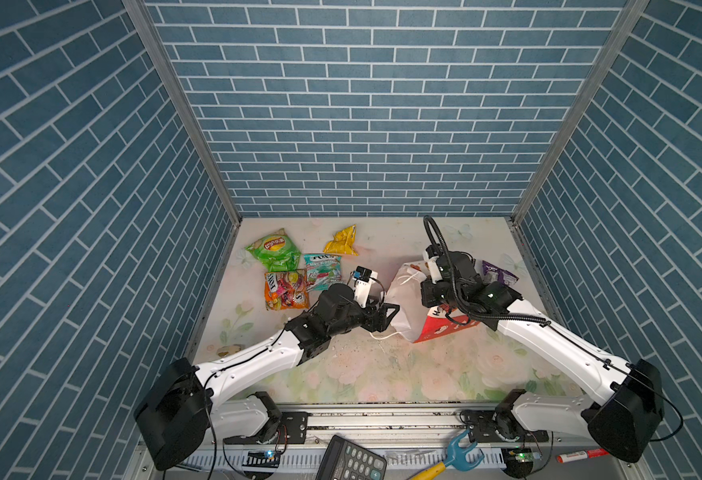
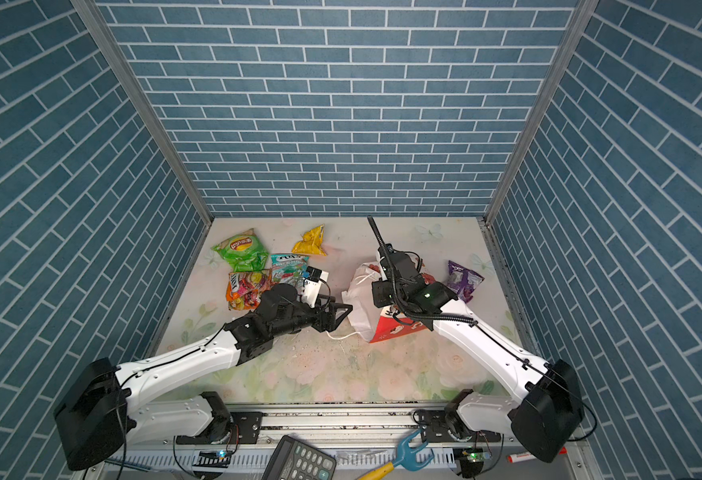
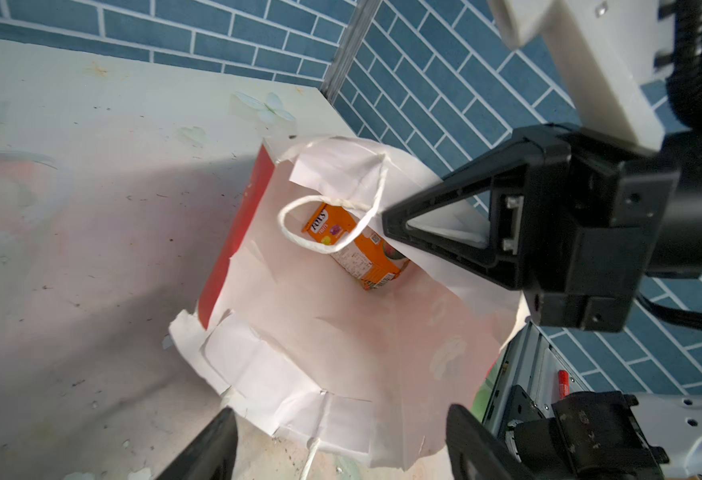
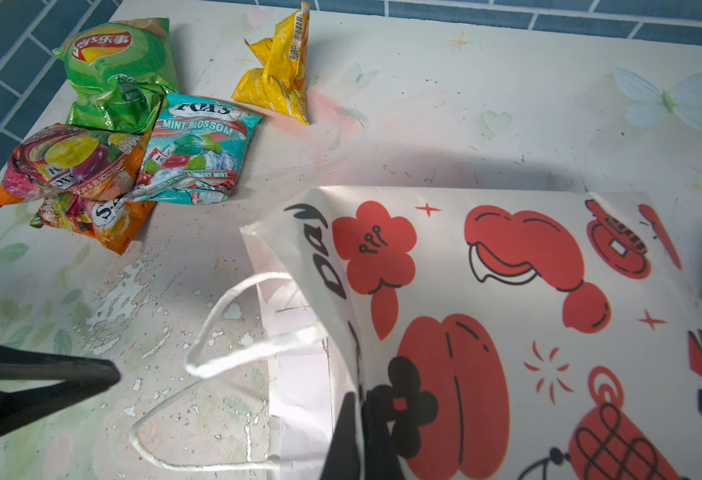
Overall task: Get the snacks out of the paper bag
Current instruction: 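Move the open left gripper back over the paper bag mouth, then lower the left gripper into the bag toward the orange Fox's packet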
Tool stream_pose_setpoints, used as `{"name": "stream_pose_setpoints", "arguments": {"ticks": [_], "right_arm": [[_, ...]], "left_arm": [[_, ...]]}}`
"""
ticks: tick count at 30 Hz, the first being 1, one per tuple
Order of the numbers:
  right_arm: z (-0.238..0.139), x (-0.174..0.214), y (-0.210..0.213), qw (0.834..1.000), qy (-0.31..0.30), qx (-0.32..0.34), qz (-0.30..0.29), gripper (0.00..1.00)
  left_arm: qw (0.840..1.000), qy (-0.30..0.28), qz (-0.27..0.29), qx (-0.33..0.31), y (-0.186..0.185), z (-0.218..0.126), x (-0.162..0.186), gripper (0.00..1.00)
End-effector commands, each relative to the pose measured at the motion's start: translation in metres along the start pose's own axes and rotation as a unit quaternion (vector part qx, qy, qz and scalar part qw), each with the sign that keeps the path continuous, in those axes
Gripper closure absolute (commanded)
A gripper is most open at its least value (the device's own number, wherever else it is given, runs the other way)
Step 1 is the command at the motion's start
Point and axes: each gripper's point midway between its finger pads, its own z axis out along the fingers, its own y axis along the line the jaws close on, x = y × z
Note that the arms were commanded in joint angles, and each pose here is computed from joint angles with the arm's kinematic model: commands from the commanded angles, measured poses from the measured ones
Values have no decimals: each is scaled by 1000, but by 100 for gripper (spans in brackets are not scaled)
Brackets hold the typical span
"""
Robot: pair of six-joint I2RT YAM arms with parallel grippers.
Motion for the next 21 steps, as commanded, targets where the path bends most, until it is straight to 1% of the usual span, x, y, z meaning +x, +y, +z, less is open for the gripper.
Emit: {"name": "stream_pose_setpoints", "arguments": {"ticks": [1,4,8,14,21], "right_arm": [[-7,1,12,999,2,-32,-34,100],[-10,1,15,998,0,-42,-44,100],[-17,2,18,996,-1,-54,-66,100],[-33,7,22,994,-8,-74,-78,100],[-43,13,9,996,-15,-49,-71,100]], "left_arm": [[999,-28,23,7,0,8,-1,24],[999,-49,18,12,6,13,4,28],[998,-62,13,20,11,23,10,38],[996,-63,-3,59,3,41,25,40],[991,-69,-13,118,-21,57,39,44]]}}
